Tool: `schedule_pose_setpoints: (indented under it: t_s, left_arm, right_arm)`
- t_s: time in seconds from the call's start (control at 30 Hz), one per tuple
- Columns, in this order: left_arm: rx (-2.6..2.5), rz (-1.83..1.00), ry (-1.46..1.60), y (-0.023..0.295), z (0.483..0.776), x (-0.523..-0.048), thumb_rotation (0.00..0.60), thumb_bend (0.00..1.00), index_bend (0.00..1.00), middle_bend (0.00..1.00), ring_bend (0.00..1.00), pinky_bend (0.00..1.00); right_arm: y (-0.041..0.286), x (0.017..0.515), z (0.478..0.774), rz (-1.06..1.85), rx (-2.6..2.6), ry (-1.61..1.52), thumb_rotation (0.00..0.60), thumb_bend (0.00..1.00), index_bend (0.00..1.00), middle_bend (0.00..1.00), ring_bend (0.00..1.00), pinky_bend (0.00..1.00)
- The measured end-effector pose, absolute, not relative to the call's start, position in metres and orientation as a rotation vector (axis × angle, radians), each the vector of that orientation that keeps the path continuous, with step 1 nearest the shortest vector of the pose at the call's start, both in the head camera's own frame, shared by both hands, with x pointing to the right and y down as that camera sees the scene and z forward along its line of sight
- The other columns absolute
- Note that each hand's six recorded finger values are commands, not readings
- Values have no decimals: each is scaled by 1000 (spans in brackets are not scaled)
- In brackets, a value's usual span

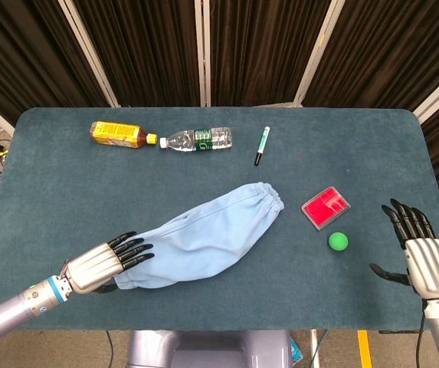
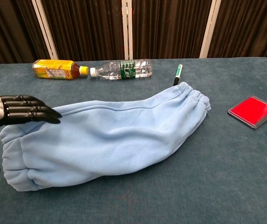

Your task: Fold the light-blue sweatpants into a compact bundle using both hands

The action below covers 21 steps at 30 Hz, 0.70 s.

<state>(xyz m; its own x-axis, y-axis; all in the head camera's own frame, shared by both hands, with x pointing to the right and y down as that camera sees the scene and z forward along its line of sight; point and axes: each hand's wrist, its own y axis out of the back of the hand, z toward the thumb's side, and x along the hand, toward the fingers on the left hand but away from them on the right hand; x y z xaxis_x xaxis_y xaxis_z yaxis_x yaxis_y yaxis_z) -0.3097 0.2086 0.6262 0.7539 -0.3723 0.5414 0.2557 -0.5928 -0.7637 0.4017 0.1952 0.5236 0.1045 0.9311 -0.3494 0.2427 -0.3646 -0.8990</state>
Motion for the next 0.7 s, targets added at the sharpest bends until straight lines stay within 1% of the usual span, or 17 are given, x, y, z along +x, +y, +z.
schedule_pose_setpoints:
  t_s: [0.2, 0.6, 0.7]
  left_arm:
    - [-2037, -934, 56, 216, 645, -318, 600, 223, 0, 0, 0, 0]
    - [-2037, -980, 15, 236, 666, -335, 600, 211, 0, 0, 0, 0]
    - [-2028, -976, 35, 237, 667, -338, 600, 209, 0, 0, 0, 0]
  right_arm:
    - [201, 401, 523, 1282, -1713, -1180, 600, 0, 0, 0, 0, 0]
    - [202, 402, 523, 1274, -1721, -1189, 600, 0, 0, 0, 0, 0]
    - [202, 401, 523, 1271, -1724, -1187, 600, 0, 0, 0, 0, 0]
